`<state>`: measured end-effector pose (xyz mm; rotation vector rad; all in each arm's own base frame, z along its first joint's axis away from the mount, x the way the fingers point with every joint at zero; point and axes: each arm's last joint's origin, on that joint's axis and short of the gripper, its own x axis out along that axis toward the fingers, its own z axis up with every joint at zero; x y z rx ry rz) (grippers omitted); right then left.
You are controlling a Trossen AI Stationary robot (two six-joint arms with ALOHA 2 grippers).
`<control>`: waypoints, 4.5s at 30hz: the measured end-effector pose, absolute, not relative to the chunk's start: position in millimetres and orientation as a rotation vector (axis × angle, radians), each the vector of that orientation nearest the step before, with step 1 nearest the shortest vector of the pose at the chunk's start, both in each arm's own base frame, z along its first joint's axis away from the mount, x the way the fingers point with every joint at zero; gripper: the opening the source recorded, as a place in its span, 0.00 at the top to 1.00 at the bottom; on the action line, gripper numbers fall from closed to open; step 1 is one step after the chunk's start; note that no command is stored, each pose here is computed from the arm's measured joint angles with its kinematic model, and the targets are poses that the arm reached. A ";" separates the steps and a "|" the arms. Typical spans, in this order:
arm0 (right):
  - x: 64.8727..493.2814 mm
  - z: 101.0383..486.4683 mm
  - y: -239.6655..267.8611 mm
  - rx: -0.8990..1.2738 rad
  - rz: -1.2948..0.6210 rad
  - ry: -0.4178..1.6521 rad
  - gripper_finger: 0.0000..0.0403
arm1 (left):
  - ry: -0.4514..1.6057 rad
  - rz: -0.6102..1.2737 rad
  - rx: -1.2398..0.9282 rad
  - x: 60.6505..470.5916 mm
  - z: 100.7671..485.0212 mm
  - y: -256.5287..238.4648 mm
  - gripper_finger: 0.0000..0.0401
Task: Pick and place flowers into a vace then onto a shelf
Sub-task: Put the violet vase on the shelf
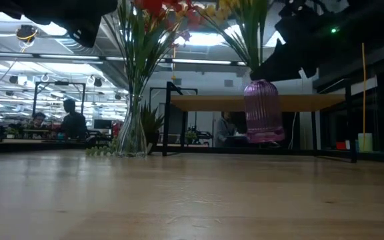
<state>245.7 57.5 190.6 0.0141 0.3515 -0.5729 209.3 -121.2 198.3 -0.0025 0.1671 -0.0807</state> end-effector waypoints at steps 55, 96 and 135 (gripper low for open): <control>189.3 211.5 106.5 -0.027 -0.669 0.139 0.72 | 0.169 -0.076 -0.019 209.3 198.2 -121.1 0.99; 169.8 297.2 36.0 -0.064 -0.796 0.046 0.72 | 0.168 -0.067 -0.021 209.3 198.2 -120.8 0.99; 158.2 280.4 -31.6 0.110 -1.240 0.189 0.72 | 0.168 -0.067 -0.020 209.3 198.2 -120.8 0.99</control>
